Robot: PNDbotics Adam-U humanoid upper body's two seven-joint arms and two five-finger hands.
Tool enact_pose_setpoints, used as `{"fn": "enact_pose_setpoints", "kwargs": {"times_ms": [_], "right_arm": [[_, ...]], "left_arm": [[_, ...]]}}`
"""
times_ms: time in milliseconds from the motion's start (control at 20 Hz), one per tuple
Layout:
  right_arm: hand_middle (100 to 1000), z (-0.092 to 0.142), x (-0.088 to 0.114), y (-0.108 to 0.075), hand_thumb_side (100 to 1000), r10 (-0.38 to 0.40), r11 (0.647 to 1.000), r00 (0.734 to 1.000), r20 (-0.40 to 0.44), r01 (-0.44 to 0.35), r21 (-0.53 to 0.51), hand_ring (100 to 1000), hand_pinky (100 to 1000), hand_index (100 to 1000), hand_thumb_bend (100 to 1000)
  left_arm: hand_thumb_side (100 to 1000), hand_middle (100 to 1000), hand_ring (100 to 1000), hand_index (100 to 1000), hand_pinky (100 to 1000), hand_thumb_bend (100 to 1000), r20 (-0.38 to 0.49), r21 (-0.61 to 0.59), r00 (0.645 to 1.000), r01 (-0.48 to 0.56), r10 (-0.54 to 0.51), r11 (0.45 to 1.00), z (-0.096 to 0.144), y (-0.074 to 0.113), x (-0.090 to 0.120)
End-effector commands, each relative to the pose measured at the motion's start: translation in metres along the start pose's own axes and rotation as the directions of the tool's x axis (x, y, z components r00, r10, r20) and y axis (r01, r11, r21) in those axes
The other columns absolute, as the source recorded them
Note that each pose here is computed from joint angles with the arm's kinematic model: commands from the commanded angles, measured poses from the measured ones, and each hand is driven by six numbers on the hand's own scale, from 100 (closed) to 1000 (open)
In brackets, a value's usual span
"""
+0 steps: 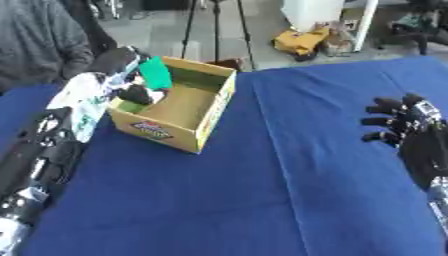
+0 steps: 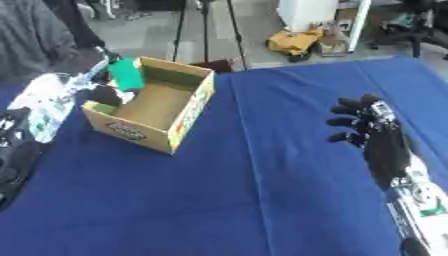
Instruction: Pick up objects on the table and place them in the box.
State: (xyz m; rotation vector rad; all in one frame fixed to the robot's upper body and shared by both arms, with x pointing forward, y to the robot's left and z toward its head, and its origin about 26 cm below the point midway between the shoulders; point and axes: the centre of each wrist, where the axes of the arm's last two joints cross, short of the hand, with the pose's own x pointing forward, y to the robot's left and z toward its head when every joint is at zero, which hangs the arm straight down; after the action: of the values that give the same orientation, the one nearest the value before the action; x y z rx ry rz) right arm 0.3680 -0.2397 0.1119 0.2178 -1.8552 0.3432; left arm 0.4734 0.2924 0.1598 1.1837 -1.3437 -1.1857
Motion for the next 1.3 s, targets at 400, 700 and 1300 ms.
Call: {"fn": "enact_pose_setpoints", "kwargs": {"times_ms": [400,700,1300], "right_arm": [[731,-0.009,0.012,0.002,1000,0.031,0.999,0.999,0.032,-0.032,0.040,725,569,842,100],[731,-0.009,0.012,0.000,1000,0.032,0.999,0.999,0.033,-0.033,0.035,725,569,841,100],[730,-0.001,0.006,-0.005,1000,0.023,1.000,1.000,0.017,-0.023,-0.006,725,569,841,100]], "left_arm": [[561,571,563,708,596,214,-0.107,-0.145,0.992,0.057,-0.073,0.988,-0.006,-0.021,-0.020],[806,685,648,803,632,948,-0.097,-0.232,0.993,0.045,-0.070,0.972,-0.005,-0.021,-0.024],[975,561,558,692,585,996,-0.004,0.188,0.995,-0.097,0.100,0.977,0.015,0.057,-0.034]]}}
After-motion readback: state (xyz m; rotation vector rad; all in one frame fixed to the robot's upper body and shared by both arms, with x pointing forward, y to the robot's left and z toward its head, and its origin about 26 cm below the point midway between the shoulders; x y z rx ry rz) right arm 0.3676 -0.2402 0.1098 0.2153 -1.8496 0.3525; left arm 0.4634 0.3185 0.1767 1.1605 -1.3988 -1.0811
